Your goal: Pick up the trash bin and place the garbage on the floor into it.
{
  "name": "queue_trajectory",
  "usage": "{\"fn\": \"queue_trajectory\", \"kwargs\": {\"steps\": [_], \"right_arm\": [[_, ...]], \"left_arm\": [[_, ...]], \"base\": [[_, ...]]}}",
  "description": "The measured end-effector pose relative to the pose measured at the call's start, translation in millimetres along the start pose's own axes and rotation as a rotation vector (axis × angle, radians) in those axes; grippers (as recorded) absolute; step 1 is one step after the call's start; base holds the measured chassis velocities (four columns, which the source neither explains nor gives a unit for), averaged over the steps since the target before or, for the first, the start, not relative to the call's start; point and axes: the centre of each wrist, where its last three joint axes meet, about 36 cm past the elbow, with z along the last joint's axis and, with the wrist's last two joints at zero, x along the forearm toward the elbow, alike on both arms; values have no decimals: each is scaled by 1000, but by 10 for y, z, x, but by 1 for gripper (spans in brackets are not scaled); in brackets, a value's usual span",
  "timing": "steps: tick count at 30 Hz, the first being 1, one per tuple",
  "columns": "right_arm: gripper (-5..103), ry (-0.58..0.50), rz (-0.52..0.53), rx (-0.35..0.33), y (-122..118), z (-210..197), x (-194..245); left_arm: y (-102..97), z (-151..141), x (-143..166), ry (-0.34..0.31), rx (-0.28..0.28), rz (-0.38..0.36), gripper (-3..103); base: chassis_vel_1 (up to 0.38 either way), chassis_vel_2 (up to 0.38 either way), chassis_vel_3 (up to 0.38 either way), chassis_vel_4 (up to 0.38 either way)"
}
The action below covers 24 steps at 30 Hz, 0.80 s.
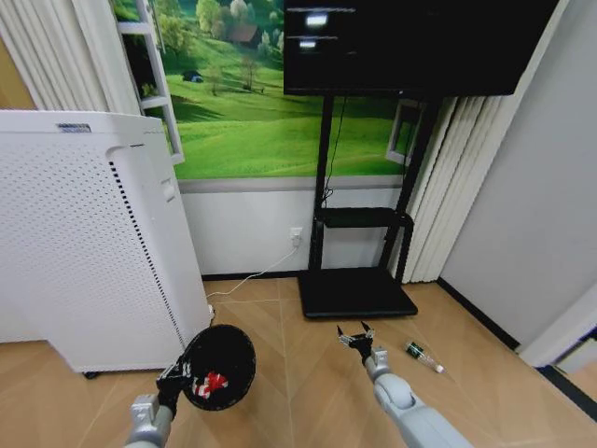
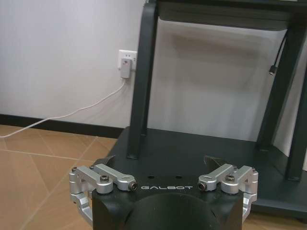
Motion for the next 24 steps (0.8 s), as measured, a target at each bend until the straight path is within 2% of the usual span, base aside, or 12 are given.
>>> {"fn": "queue_trajectory", "kwargs": {"steps": [13,19,24], "right_arm": [[100,-7,-8,-3,109,56,-53],[100,-17,-8,39,103,93,-56],[100,3,-19,104,103,90,-141]], "left_arm": [[12,14,-25,1,0,-3,7],[12,23,-29,3,-1,1,7],[6,22,-24,4,0,3,7]], "base": [[-300,-307,310,306],[-294,-320,313,288],[-48,-122,84,64]]}}
